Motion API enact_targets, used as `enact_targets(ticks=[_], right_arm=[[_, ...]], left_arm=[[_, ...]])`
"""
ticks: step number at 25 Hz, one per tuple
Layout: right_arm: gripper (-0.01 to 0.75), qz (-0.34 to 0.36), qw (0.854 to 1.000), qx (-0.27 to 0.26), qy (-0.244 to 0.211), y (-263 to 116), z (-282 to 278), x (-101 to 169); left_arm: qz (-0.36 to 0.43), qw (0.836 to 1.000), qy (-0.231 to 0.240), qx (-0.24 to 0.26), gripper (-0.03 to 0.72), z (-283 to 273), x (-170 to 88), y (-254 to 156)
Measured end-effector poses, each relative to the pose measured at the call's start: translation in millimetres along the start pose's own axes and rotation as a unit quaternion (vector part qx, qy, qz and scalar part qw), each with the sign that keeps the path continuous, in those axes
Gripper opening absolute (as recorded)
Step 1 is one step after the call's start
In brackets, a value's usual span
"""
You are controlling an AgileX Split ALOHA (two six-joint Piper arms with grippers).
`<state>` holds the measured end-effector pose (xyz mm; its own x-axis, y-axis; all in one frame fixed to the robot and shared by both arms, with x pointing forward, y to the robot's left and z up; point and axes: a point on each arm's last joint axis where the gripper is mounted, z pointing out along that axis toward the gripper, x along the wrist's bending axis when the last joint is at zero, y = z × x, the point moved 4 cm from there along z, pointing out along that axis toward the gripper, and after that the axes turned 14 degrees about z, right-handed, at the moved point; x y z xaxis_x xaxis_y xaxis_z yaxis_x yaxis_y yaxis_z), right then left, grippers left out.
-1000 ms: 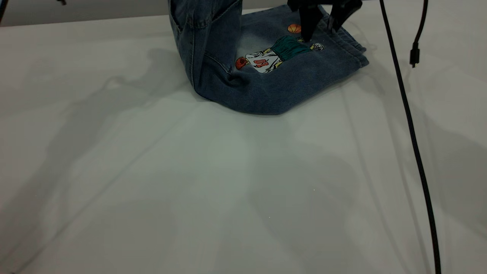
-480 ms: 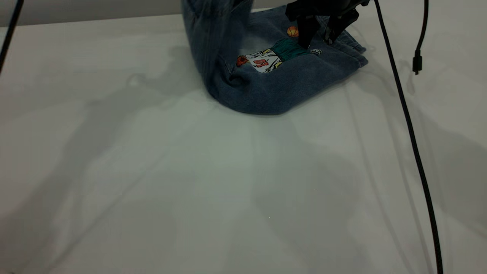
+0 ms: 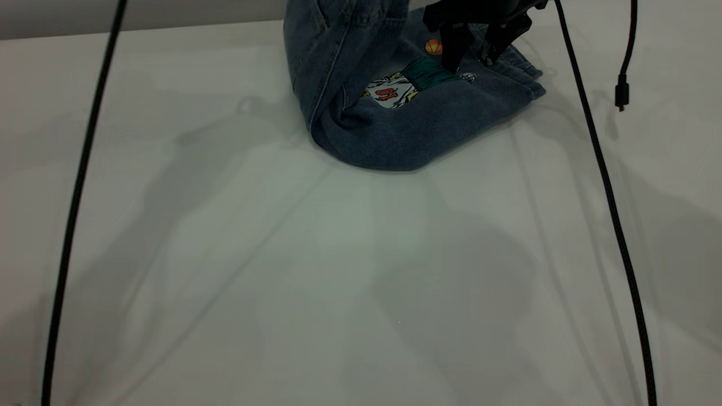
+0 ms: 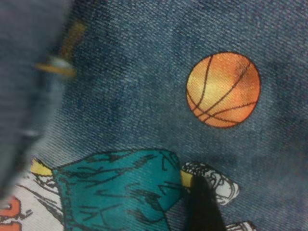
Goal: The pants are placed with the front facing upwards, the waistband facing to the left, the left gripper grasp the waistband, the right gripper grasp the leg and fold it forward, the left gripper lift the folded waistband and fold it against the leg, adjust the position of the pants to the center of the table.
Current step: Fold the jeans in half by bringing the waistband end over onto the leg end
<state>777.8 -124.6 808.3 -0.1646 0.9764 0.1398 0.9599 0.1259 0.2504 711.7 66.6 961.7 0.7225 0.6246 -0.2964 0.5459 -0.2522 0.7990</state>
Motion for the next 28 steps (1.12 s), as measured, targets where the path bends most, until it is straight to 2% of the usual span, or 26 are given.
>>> enact_targets(ticks=[4, 9, 18, 23, 28], right_arm=[[0.411, -0.008, 1.000, 0.000, -0.004, 2, -11, 0], [0.411, -0.007, 0.999, -0.033, -0.007, 17, -46, -9], [0.411, 0.029, 0.996, -0.068, -0.042, 33, -100, -65], [0.411, 0.068, 0.993, -0.078, -0.050, 35, -120, -97], [0.411, 0.075, 0.993, -0.083, -0.046, 36, -126, -101]], left_arm=[[0.002, 1.000, 0.000, -0.004, 0.070, 0, -1, 3], [0.005, 1.000, 0.002, -0.006, 0.070, 5, -7, 4], [0.003, 1.000, -0.008, -0.016, 0.070, 23, -19, -1], [0.004, 1.000, 0.014, -0.026, 0.070, 48, -21, -12], [0.036, 0.999, 0.005, -0.031, 0.078, 66, -39, -18]])
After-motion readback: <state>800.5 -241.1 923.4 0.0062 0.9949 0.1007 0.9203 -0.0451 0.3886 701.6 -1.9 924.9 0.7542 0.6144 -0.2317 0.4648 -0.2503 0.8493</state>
